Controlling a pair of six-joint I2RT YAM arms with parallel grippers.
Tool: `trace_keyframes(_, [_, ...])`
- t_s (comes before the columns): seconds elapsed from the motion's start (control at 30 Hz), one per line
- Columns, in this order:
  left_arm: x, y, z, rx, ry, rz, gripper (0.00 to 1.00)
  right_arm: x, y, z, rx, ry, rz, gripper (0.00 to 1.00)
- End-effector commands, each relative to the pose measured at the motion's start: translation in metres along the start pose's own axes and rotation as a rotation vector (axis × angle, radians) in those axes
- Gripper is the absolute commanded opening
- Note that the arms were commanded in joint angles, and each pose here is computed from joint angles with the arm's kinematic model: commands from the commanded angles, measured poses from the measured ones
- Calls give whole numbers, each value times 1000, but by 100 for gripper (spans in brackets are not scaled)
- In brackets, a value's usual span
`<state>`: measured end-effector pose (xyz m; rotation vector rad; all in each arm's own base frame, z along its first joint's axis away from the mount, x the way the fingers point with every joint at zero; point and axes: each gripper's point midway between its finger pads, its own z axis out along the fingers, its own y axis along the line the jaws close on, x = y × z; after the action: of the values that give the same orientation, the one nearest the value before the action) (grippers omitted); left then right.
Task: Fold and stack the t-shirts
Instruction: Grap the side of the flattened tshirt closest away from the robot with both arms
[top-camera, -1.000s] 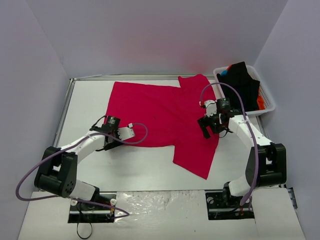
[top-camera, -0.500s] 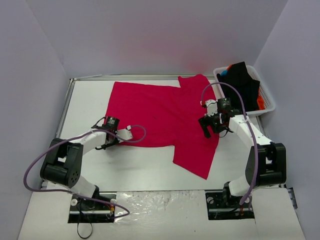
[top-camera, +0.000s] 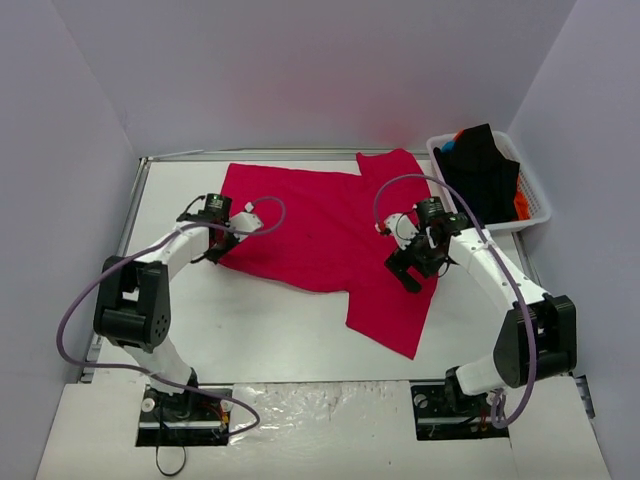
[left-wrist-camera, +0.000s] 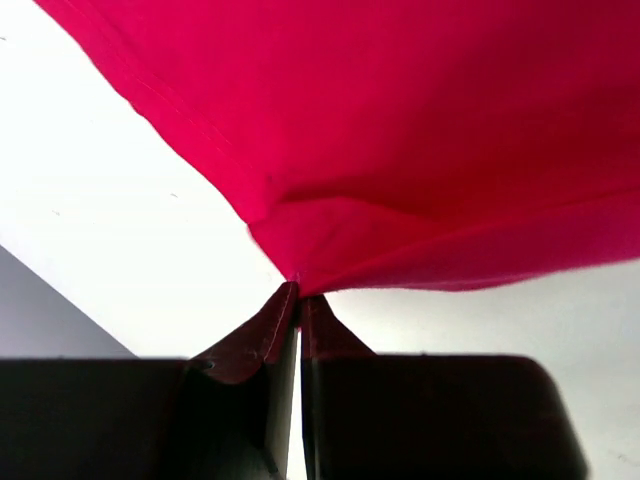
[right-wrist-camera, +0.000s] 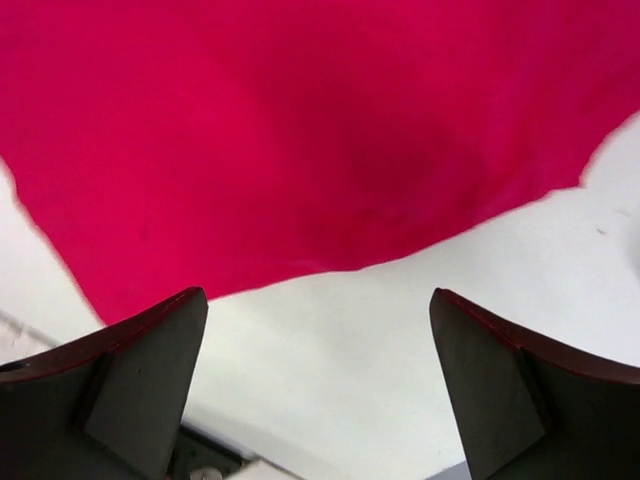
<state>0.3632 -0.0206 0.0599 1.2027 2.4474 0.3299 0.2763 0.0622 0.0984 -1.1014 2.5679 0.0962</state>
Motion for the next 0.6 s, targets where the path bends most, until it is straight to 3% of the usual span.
trace_keyframes(0.0, [-3,-2,5,51,16,-119,2,31,34,-16,-114,160,-142,89])
trace_keyframes(0.23, [-26,14,15,83,-11,-199,2,43,72,-18,-198,289,-325,82])
trace_keyframes(0.33, [-34,31,14,75,-26,-250,2,54,80,-13,-210,354,-385,64])
trace_keyframes(0.47, [-38,50,15,83,-31,-293,2,63,91,-6,-253,421,-424,48])
trace_keyframes(0.57, [-33,61,21,85,-13,-321,2,70,98,0,-275,467,-452,45])
